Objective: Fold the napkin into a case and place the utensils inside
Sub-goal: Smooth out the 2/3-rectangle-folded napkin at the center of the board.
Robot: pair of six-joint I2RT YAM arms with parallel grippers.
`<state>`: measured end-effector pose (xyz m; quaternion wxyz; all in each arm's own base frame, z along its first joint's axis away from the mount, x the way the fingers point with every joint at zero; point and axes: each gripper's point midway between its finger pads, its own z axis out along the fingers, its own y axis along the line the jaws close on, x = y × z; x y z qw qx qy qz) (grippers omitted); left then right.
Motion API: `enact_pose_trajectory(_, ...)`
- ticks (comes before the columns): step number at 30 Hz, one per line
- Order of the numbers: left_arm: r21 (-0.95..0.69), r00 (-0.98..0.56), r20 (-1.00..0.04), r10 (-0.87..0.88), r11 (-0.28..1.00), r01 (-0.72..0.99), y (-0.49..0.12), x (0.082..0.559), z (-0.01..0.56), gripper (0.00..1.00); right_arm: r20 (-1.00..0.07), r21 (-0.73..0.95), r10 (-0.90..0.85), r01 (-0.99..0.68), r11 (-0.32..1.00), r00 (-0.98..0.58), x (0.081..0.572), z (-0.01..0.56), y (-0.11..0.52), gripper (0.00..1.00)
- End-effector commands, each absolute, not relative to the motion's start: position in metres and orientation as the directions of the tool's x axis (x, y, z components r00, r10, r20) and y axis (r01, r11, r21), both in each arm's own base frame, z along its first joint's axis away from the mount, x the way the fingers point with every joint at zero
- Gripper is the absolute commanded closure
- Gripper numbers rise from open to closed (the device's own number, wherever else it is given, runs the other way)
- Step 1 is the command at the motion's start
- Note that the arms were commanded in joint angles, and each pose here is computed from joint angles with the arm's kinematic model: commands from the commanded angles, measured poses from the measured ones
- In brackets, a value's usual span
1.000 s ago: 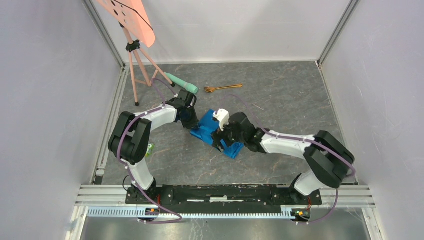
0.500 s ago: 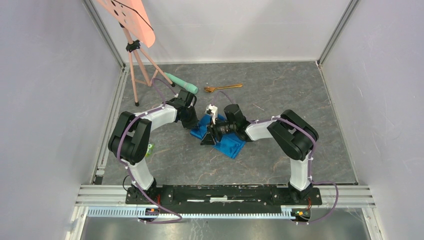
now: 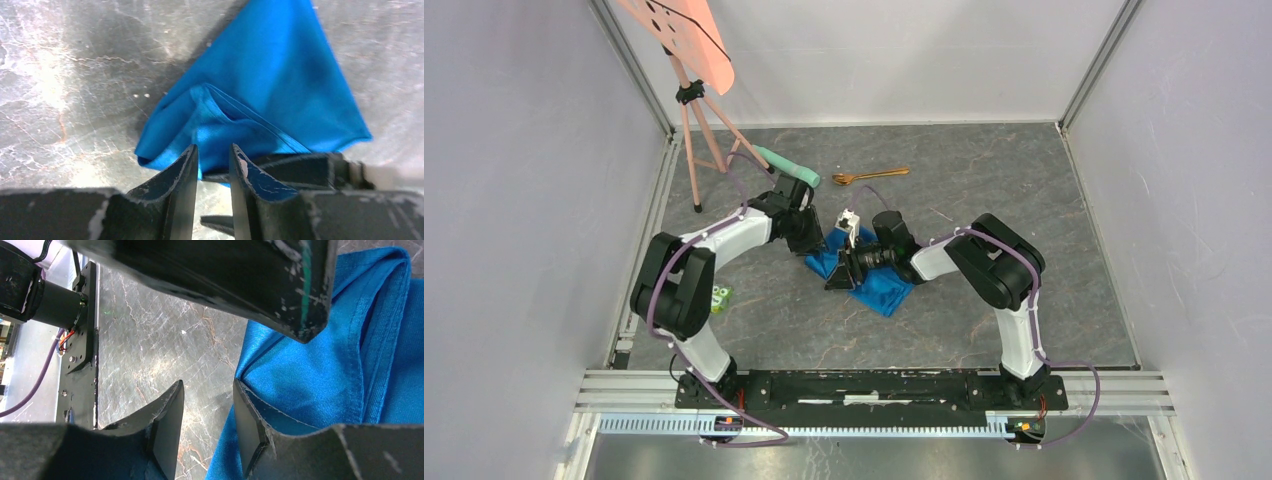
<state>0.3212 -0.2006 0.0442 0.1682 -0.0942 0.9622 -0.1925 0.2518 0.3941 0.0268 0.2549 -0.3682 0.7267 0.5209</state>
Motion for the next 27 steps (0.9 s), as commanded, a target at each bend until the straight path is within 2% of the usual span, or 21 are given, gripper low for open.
enact_pose_trajectory(1, -0.52, -0.913, -0.314, -0.259, 0.852, -0.063, -0.213, 0.321, 0.084, 0.63, -0.749, 0.57, -0.258, -0.792, 0.221, -0.611, 0.258, 0.018, 0.391, 0.53)
enact_pose_trajectory(4, -0.559, -0.908, -0.295, -0.297, 0.824, -0.088, -0.216, 0.318, 0.081, 0.67, -0.749, 0.571, -0.256, -0.791, 0.218, -0.611, 0.258, 0.021, 0.391, 0.53)
enact_pose_trajectory(10, -0.544, -0.911, -0.227, -0.344, 0.821, -0.175, -0.208, 0.318, 0.045, 0.86, -0.755, 0.568, -0.247, -0.794, 0.217, -0.608, 0.258, 0.029, 0.392, 0.53)
enact_pose_trajectory(13, -0.508, -0.917, -0.189, -0.352, 0.834, -0.215, -0.201, 0.317, 0.021, 0.91, -0.757, 0.571, -0.243, -0.794, 0.206, -0.607, 0.258, 0.034, 0.393, 0.53)
enact_pose_trajectory(20, -0.398, -0.931, -0.145, -0.336, 0.881, -0.256, -0.181, 0.304, -0.016, 0.95, -0.728, 0.616, -0.281, -0.777, 0.132, -0.625, 0.24, 0.041, 0.392, 0.51)
enact_pose_trajectory(27, -0.357, -0.939, -0.129, -0.318, 0.899, -0.255, -0.173, 0.299, -0.025, 0.96, -0.696, 0.649, -0.314, -0.753, 0.107, -0.645, 0.217, 0.034, 0.375, 0.51)
